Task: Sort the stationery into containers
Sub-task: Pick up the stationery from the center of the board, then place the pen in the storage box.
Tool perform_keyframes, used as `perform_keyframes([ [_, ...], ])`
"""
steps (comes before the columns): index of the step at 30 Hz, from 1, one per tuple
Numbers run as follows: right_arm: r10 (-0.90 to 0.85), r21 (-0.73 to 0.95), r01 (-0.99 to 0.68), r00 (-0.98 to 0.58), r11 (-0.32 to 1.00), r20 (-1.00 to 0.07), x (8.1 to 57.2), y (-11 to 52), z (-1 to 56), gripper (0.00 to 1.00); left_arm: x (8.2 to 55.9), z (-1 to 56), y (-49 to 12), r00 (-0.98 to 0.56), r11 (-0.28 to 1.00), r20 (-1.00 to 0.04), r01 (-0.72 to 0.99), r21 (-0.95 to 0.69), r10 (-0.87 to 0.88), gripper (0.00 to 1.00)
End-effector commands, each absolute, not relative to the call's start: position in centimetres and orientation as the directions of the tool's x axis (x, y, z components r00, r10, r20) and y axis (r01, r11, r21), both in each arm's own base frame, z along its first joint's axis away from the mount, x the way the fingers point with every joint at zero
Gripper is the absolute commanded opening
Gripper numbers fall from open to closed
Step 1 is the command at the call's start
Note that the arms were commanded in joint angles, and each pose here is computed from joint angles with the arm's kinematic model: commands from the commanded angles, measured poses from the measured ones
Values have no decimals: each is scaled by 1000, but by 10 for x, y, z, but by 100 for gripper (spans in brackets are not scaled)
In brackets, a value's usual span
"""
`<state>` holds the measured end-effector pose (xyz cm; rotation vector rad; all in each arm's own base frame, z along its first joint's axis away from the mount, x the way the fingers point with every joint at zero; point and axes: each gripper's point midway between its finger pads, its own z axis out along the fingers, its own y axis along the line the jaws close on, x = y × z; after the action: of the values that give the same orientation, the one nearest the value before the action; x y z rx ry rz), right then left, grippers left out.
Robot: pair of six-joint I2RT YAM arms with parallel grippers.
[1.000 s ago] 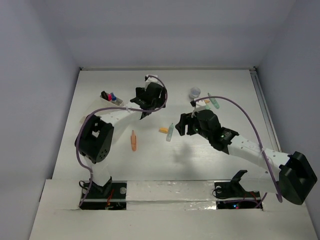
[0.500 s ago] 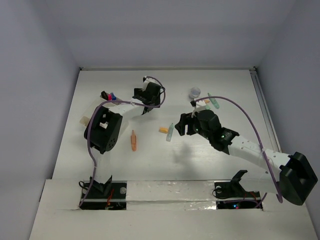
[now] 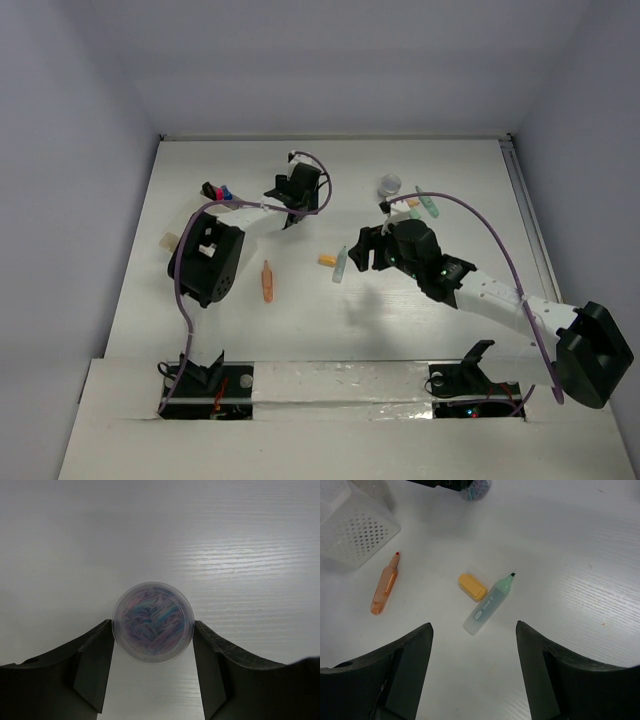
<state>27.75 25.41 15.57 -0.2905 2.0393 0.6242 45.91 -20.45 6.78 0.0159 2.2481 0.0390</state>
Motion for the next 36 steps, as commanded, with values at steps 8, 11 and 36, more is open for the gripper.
perform_keyframes([
  [8, 95, 349, -481, -475, 804, -875, 277, 260, 180, 73, 446, 338, -193, -238, 977, -954, 61, -202, -183, 15],
  [11, 101, 357, -491, -473, 795, -875, 274, 260, 185, 73, 435, 371, -146, -199, 983, -962, -37, -182, -185, 15],
  [36, 143, 389, -536, -443, 749, -885, 256, 256, 211, 73, 390, 210, 54, -451, 897, -833, -426, -115, -321, 13],
])
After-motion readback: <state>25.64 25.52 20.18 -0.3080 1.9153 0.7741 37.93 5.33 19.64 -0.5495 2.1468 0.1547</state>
